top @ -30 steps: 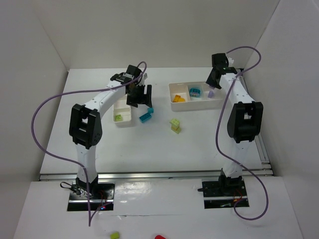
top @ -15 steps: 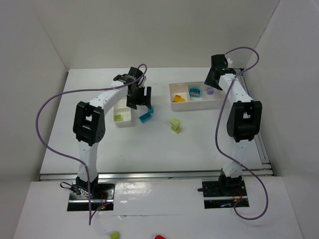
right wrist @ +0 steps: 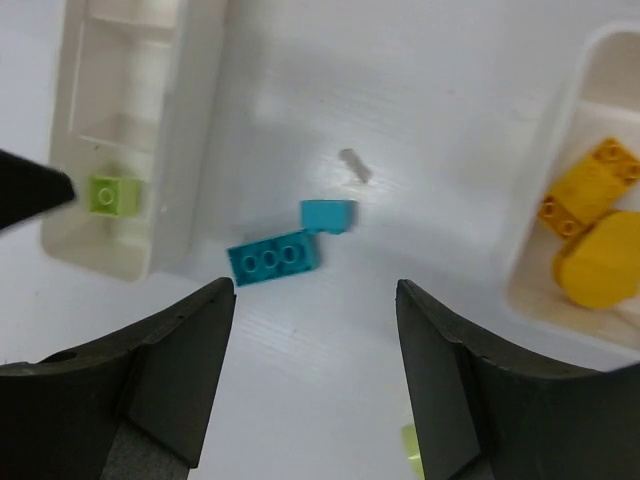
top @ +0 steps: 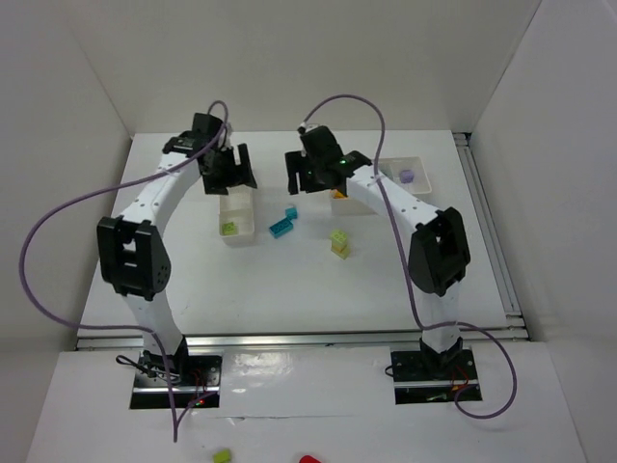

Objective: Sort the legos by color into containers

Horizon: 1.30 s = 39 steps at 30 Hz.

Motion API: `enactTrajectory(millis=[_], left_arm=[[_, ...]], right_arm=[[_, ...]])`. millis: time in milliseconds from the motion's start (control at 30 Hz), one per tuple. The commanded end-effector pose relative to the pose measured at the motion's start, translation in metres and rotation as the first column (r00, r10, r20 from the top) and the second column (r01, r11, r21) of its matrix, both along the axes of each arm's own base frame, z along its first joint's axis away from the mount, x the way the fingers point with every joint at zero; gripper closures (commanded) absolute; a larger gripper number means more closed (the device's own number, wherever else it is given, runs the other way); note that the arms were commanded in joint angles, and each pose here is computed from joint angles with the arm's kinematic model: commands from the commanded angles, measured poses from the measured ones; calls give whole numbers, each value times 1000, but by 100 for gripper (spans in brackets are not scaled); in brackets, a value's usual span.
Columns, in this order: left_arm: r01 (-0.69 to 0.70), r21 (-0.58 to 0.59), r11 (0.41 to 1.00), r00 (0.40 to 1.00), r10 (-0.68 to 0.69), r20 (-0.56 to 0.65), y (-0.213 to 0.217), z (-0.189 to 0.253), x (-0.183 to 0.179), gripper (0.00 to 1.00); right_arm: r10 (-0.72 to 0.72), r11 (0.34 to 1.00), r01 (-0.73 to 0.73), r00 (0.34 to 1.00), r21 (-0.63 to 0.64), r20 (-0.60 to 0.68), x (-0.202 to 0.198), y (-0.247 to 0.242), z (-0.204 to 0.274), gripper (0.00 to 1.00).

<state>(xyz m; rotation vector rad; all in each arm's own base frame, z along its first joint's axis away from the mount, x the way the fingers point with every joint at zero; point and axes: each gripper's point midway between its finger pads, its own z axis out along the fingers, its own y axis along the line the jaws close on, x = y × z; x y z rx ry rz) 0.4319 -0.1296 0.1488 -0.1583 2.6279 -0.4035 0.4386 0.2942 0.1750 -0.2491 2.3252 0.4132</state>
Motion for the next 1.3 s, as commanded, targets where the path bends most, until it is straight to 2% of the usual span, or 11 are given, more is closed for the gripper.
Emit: enactTrajectory(millis=[0,67,233,467,667,867,1000,1100,1167,1267], left_arm=[[-97,-76,992,985,107,138,18,57,6,9],[-140,-77,987,979,150,135,28,58,5,9],[-190,-72,979,973,197,116,45,51,3,9],[-158,-78,984,981,166,98,41,45,1,9],[-153,-85,985,982,161,96,39,42,3,9],[-154,-82,985,983,161,87,39,38,4,9],[-147,-92,985,983,156,95,37,42,5,9],[-148,-90,985,984,156,86,37,38,6,9],[-148,-89,985,984,156,86,37,38,6,9],[-147,-92,985,983,156,95,37,42,7,9]], right_arm=[[7,1000,-8,1000,-30,-20,11,19,-18,27],[31,999,-31,999,-29,-7,13,39,-17,24],[9,993,-15,999,-113,-53,26,51,-65,15],[19,986,-37,994,-162,-111,22,61,-99,14],[3,979,-30,992,-204,-128,11,58,-117,25],[16,981,-43,990,-191,-139,9,61,-120,45],[16,980,-44,989,-196,-146,10,62,-119,45],[8,976,-42,988,-214,-156,9,59,-126,59],[2,978,-29,992,-206,-130,12,58,-109,68],[-8,987,-2,998,-162,-63,23,58,-68,71]])
